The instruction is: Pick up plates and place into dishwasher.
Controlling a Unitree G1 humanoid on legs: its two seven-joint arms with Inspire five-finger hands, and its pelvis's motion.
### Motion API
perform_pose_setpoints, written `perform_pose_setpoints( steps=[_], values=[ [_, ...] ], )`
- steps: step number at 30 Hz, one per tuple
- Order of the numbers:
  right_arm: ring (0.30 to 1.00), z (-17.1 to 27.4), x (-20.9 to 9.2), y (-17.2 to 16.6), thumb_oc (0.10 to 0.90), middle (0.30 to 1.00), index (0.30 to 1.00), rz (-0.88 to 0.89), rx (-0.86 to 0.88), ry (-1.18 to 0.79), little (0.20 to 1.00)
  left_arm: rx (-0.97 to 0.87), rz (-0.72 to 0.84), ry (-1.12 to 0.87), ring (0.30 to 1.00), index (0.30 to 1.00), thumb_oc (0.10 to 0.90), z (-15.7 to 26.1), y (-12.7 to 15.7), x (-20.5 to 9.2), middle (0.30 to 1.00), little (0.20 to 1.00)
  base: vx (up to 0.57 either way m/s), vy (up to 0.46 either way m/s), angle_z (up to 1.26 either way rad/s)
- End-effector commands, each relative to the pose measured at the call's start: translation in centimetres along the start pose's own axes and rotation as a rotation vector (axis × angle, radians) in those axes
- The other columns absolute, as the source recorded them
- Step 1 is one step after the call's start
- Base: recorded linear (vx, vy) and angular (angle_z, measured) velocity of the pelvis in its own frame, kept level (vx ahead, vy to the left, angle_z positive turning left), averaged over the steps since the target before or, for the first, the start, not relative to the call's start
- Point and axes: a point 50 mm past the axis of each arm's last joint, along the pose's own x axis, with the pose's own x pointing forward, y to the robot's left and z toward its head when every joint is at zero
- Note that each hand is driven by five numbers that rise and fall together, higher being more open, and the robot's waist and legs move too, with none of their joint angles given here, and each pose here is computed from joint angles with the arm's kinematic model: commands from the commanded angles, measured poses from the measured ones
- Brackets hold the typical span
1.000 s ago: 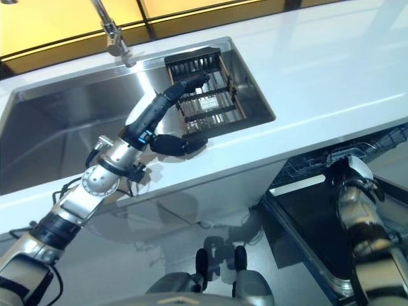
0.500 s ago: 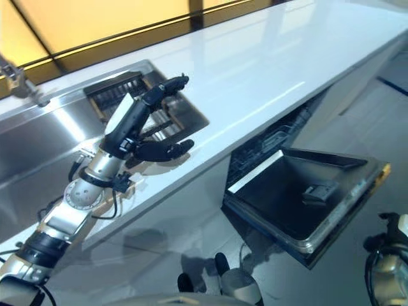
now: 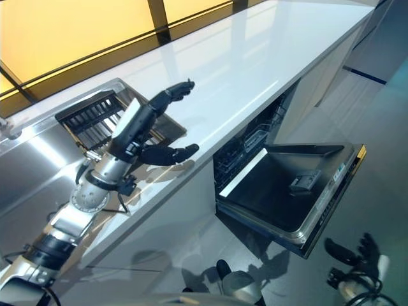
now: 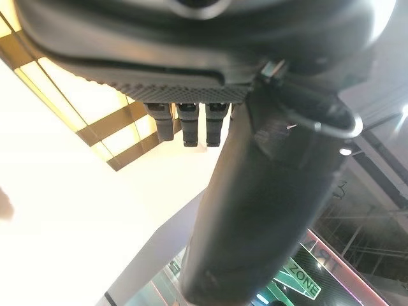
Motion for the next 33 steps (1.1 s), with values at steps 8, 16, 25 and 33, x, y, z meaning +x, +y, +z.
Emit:
perform_pose_setpoints(
  steps=[8, 16, 25, 33],
  values=[
    [0.900, 2.4, 3.3, -6.6, 0.800, 0.900, 0.900, -0.068, 0.467, -0.187, 0.900, -0.073, 0.024, -0.231, 0.900, 0.900, 0.800, 3.4, 2.6, 4.1, 0.900, 0.900, 0.02, -0.031, 0.09],
    [0.900, 1.7, 3.0, -2.1, 0.800, 0.900, 0.900, 0.358, 0.427, -0.168, 0.900, -0.072, 0.011, -0.234, 0.900, 0.900, 0.800, 3.7, 2.1, 4.4, 0.900, 0.900, 0.00, -0.037, 0.15],
    [0.900, 1.9, 0.5, 5.8, 0.800, 0.900, 0.900, 0.971, 0.254, -0.032, 0.900, -0.059, -0.012, -0.243, 0.900, 0.900, 0.800, 3.4, 1.4, 4.1, 0.900, 0.900, -0.03, -0.033, 0.07],
    [0.900, 5.5, 1.1, 10.1, 0.800, 0.900, 0.900, 1.181, 0.177, 0.088, 0.900, -0.057, -0.038, -0.256, 0.900, 0.900, 0.800, 3.3, 0.6, 4.5, 0.900, 0.900, 0.00, -0.018, -0.14]
  ],
)
